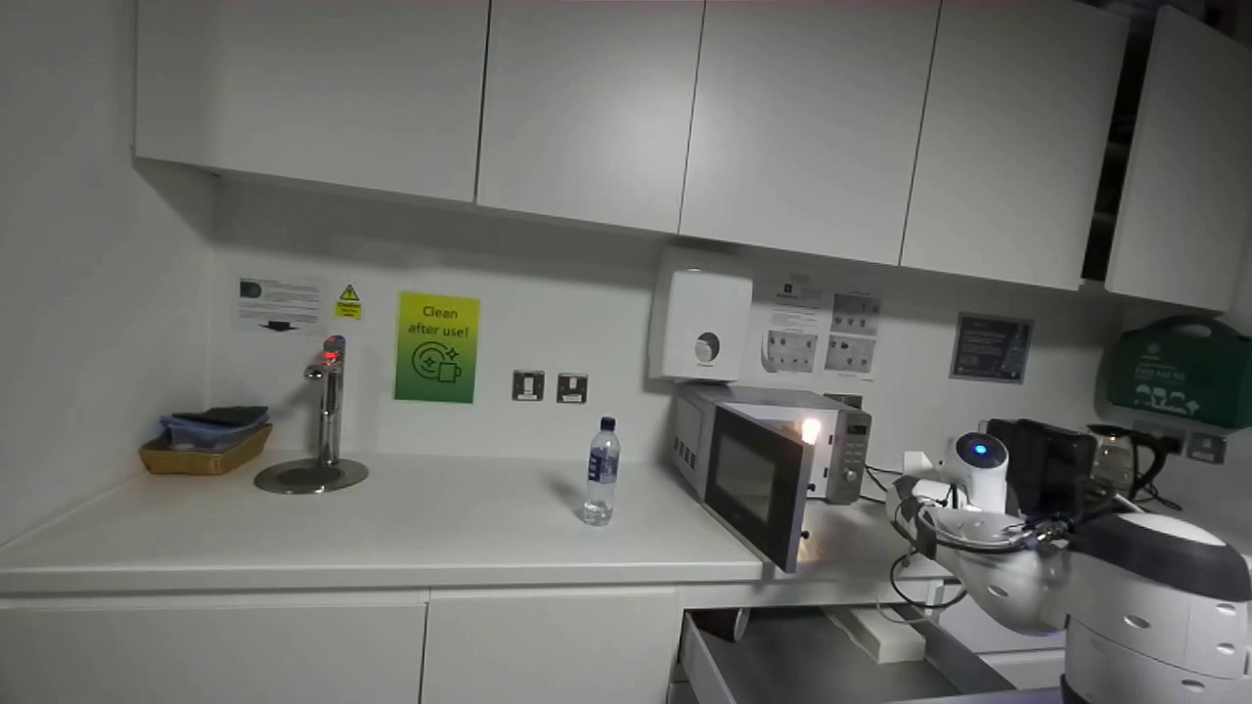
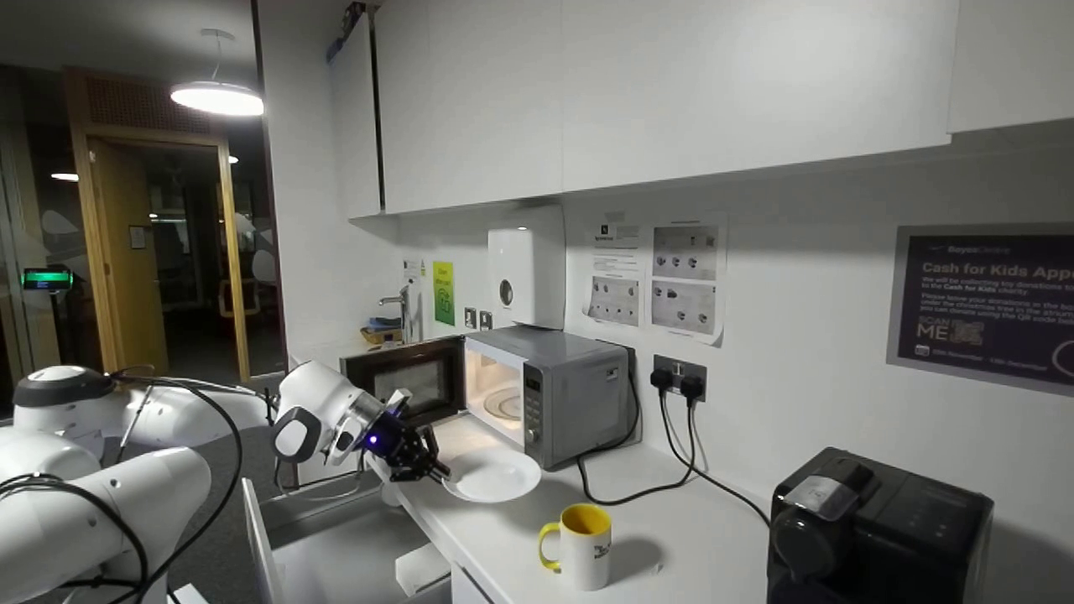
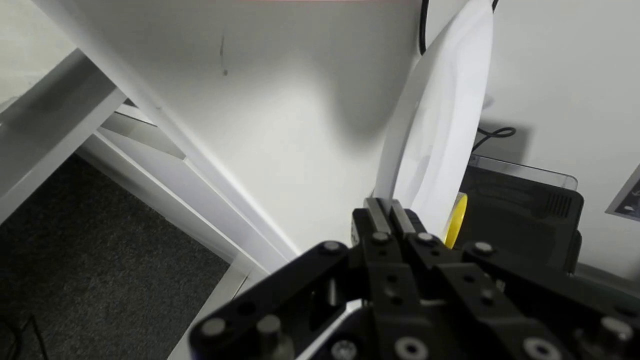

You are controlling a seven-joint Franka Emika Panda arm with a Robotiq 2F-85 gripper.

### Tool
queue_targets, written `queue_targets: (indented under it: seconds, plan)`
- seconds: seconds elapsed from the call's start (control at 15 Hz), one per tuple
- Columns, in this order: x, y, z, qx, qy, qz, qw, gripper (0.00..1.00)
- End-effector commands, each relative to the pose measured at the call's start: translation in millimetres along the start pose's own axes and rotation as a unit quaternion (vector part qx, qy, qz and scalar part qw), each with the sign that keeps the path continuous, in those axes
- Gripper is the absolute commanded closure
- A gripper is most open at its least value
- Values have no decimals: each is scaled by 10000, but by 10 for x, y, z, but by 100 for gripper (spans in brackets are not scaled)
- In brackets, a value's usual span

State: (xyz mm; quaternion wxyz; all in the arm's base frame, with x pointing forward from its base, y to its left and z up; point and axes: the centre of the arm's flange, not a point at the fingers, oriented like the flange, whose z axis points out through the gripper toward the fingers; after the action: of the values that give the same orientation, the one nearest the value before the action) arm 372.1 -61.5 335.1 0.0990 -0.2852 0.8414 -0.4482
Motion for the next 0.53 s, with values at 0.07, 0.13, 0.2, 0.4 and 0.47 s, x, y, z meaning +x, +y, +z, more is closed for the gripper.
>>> queue_targets:
  seconds: [0.07, 0.13, 0.2, 0.4, 0.47]
  plan:
    - [333, 50, -55, 22, -88, 11, 10000, 99]
    - [337, 56, -51, 0, -103, 19, 9999, 99]
    - [343, 69, -41, -28, -118, 26, 9999, 99]
    - [350, 104, -20, -89, -153, 25, 9998, 99]
    - [351, 117, -12, -97, -166, 39, 9998, 99]
